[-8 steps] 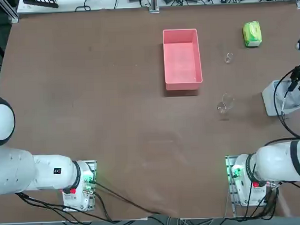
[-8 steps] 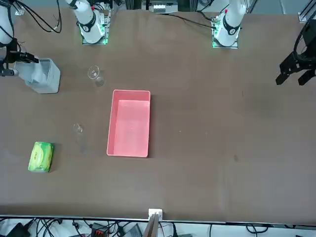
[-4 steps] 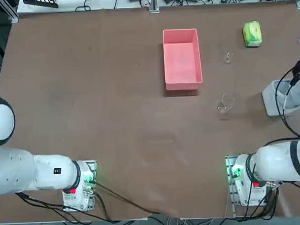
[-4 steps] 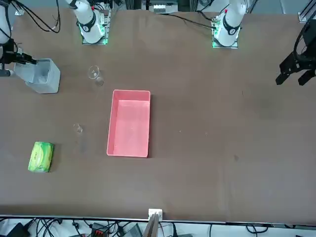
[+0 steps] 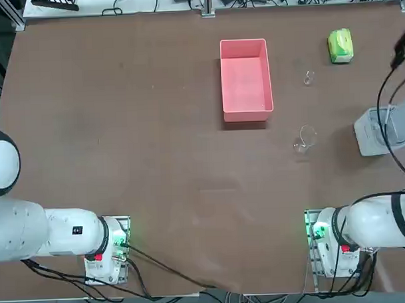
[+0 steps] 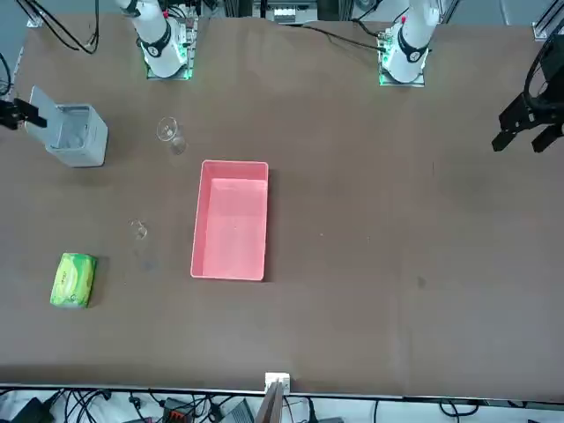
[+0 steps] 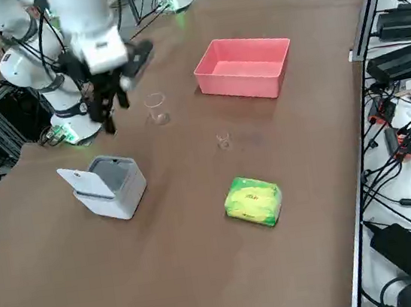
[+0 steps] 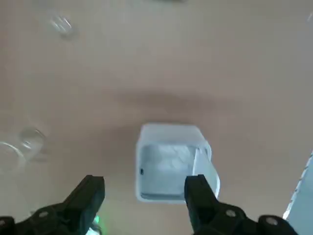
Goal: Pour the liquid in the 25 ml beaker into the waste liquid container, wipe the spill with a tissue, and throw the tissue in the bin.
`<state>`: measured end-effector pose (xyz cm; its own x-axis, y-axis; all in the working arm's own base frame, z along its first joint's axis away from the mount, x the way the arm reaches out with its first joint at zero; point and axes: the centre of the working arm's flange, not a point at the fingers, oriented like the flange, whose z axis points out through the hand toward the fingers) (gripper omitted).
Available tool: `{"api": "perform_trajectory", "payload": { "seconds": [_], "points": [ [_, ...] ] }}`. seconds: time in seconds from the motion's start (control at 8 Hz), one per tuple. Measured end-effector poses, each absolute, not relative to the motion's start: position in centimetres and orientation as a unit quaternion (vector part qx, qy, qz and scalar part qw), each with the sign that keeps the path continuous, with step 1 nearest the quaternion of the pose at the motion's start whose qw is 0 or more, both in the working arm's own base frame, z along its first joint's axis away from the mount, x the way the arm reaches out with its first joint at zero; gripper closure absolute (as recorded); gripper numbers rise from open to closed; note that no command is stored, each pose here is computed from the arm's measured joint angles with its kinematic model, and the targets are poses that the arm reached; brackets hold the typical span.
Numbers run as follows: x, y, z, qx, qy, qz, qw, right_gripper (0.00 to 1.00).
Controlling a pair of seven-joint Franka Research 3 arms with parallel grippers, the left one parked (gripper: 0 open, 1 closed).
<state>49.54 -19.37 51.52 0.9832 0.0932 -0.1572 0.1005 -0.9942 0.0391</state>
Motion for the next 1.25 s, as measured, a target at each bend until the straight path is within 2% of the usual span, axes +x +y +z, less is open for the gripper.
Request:
{"api": "perform_trajectory", "payload": {
  "seconds": [0.25, 0.62, 1.0, 1.25],
  "points": [
    [52.2, -13.8, 57.5, 0.998, 0.034, -0.040, 0.024, 0.00],
    [54.6, -7.9, 63.2, 1.000, -0.005, -0.028, -0.002, 0.00],
    [56.9, -2.0, 65.4, 1.000, 0.015, -0.014, 0.004, 0.00],
    [57.0, -1.0, 66.4, 1.000, -0.002, -0.004, 0.015, 0.00]
  ]
}}
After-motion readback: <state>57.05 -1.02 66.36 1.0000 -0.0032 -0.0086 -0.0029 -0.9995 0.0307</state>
